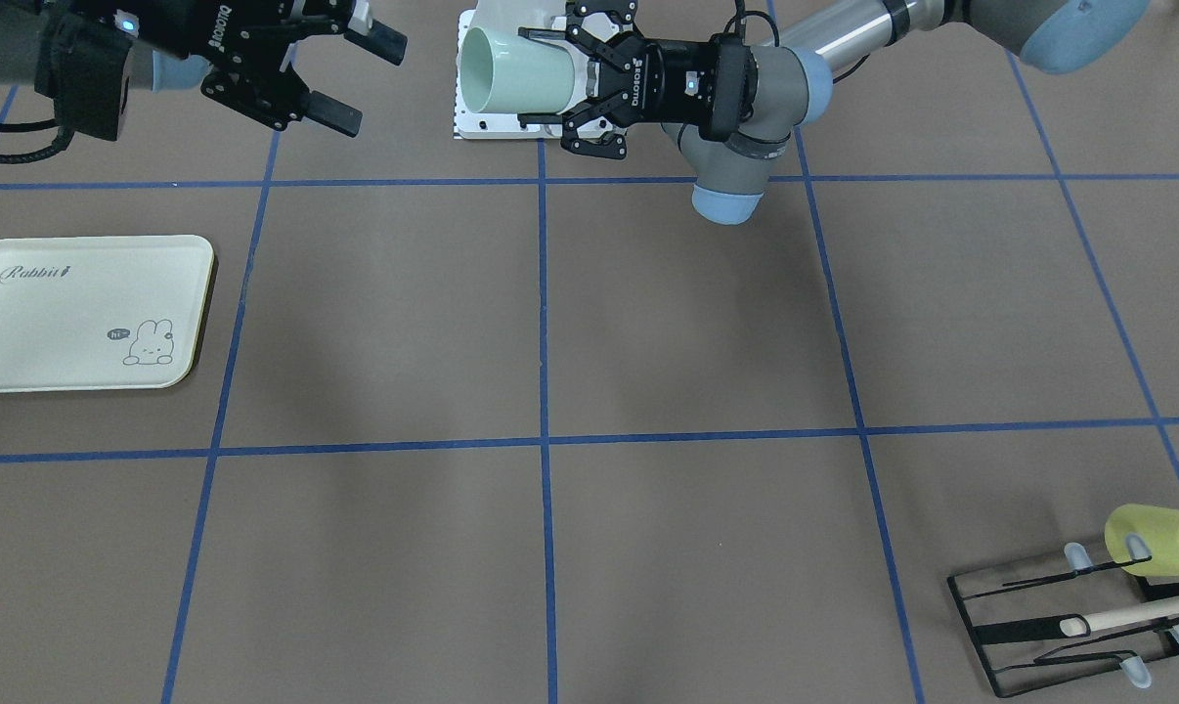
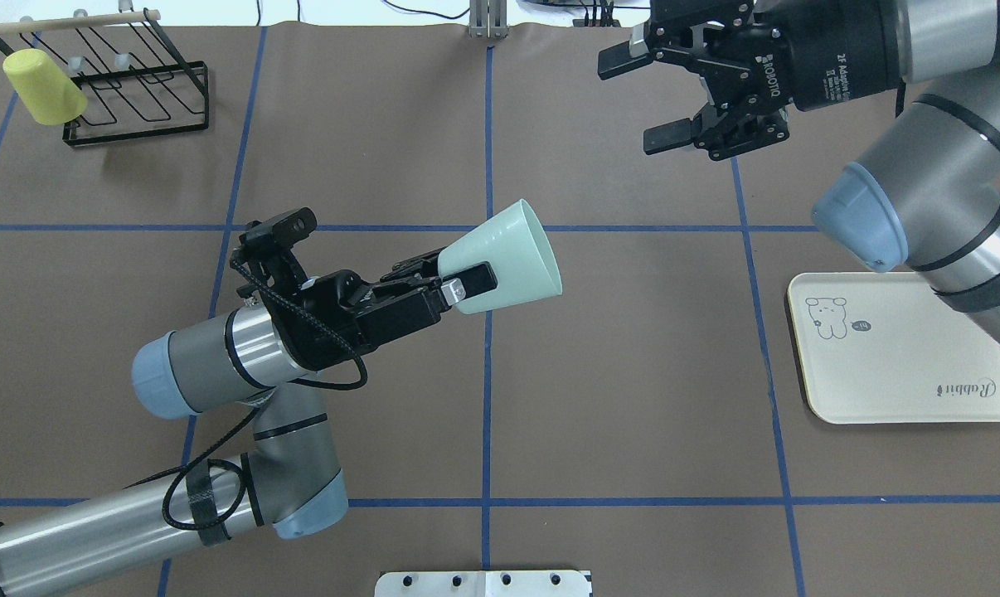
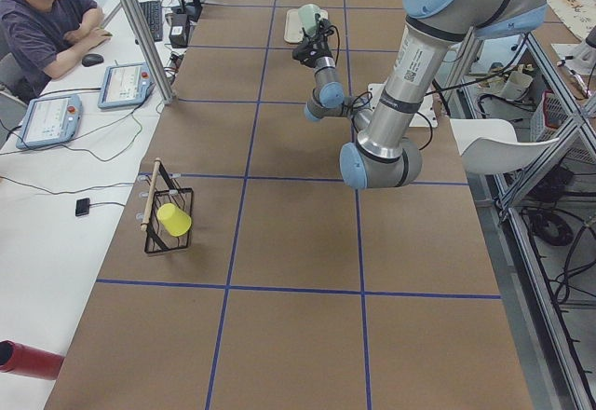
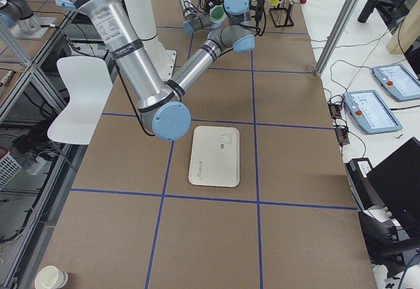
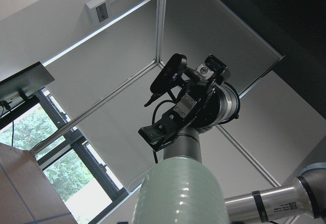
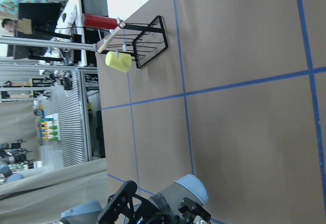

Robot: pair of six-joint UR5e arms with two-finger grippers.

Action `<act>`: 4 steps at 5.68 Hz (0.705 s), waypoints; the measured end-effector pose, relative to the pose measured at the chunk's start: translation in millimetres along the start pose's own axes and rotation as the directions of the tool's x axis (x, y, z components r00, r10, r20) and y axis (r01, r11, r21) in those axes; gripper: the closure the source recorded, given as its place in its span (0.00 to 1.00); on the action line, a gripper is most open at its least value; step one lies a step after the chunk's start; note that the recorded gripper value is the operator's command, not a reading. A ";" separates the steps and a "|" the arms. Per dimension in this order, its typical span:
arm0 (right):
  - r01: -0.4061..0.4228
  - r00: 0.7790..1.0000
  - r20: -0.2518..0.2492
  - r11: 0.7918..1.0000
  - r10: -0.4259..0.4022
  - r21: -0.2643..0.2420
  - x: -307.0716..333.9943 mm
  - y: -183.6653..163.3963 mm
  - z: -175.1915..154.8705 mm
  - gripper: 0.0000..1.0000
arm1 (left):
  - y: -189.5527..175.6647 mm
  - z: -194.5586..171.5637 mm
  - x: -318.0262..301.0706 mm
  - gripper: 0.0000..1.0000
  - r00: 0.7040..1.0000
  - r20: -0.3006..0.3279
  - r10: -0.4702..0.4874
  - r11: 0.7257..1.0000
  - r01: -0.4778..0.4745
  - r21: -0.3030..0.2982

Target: Left arm grabs green cup and hands to right arm on tray

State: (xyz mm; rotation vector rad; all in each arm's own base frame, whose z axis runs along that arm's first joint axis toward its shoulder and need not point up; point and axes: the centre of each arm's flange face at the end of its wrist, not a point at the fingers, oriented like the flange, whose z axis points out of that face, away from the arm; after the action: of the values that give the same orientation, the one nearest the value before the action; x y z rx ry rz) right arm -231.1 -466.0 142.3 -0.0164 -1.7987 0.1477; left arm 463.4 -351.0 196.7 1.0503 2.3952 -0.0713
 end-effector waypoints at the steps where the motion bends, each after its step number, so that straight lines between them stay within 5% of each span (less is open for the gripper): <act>1: -0.014 0.998 0.053 1.000 0.015 -0.021 18.5 -2.4 -3.9 0.00 | -3.2 2.2 0.8 0.94 1.000 0.003 0.003 1.000 -0.003 0.000; 2: -0.022 0.995 0.096 0.999 0.026 -0.045 38.8 -3.4 -8.9 0.00 | -11.5 12.1 6.0 0.94 0.999 0.036 0.016 1.000 -0.015 -0.027; 4: -0.061 0.984 0.160 0.993 0.076 -0.096 59.4 4.9 -19.2 0.00 | -35.3 43.2 31.8 0.94 0.985 0.159 0.065 0.977 -0.031 -0.211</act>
State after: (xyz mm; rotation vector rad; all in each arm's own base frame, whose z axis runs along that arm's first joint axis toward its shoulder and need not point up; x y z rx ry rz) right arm -226.6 -454.0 203.5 -0.1347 -1.9684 0.1185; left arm 439.7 -365.0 138.7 0.9646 2.1734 0.1044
